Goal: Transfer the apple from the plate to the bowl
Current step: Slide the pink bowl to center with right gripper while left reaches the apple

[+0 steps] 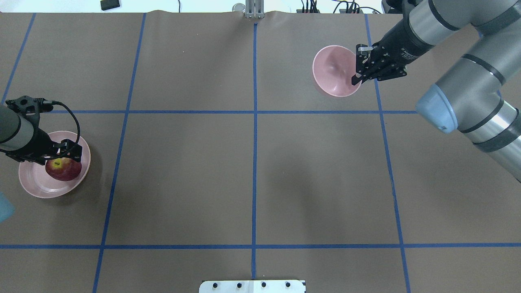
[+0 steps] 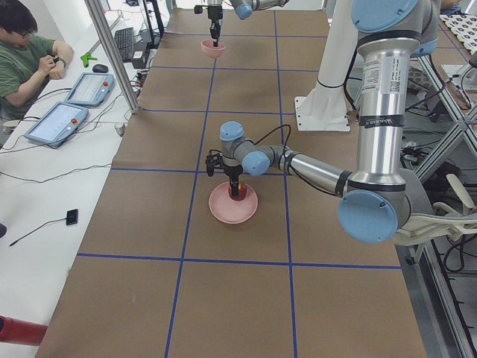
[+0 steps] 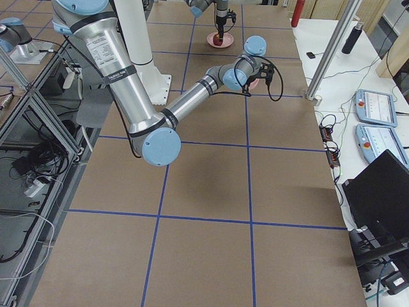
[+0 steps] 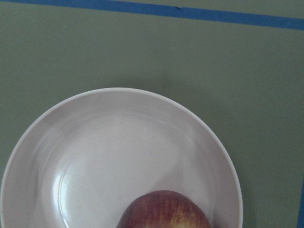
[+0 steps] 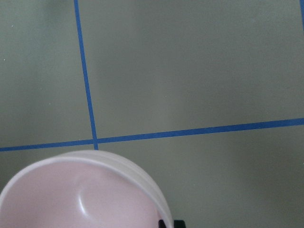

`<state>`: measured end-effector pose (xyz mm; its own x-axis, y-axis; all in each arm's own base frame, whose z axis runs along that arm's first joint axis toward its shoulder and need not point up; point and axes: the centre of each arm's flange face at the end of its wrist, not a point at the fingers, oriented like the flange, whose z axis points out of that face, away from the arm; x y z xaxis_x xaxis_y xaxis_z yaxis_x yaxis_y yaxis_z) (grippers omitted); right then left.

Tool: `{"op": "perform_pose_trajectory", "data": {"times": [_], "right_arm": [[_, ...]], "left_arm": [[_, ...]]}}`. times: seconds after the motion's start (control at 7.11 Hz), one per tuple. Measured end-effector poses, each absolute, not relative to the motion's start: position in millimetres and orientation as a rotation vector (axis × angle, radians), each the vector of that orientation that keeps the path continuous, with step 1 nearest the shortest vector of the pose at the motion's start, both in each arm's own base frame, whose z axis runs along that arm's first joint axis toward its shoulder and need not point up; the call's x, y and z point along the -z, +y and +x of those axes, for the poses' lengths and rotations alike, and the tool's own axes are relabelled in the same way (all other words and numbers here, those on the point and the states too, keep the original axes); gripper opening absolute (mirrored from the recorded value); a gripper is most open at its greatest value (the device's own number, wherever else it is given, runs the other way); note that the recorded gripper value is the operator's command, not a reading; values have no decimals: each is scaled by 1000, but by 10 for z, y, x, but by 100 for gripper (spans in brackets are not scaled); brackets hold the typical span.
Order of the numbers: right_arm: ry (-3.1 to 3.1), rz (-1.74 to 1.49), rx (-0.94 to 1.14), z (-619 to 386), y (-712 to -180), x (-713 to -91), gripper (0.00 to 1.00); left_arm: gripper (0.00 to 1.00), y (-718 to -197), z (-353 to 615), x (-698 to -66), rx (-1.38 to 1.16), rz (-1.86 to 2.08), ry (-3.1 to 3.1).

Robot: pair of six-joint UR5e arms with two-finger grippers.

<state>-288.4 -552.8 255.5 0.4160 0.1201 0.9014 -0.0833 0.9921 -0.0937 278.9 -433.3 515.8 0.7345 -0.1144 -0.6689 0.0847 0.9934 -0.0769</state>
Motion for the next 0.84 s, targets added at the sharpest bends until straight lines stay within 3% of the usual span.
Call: {"op": "perform_pose_trajectory", "data": {"times": [0.14,0.28,0.42,0.56,0.84], "right_arm": [[-1128,-31,-129,-3001,-5500,-2505,0],[-1123,-27,-132,-3122,-5465,-2449,0],[-1117,-23,-132,-3234,-5440,-2409,0],[-1113,-19,-136,-3323,-5434,-2366,0],[-1112,-20,-143,-3375,-5430,-2326,0]], "left_arm": [[94,-4319,2816,-5203,106,-50,731],[59,-4312,2835,-5248,105,-57,725],[15,-4311,2840,-5267,106,-60,722],[0,-4307,2837,-5242,107,-61,726],[0,-4241,2726,-5003,106,-67,748]]}}
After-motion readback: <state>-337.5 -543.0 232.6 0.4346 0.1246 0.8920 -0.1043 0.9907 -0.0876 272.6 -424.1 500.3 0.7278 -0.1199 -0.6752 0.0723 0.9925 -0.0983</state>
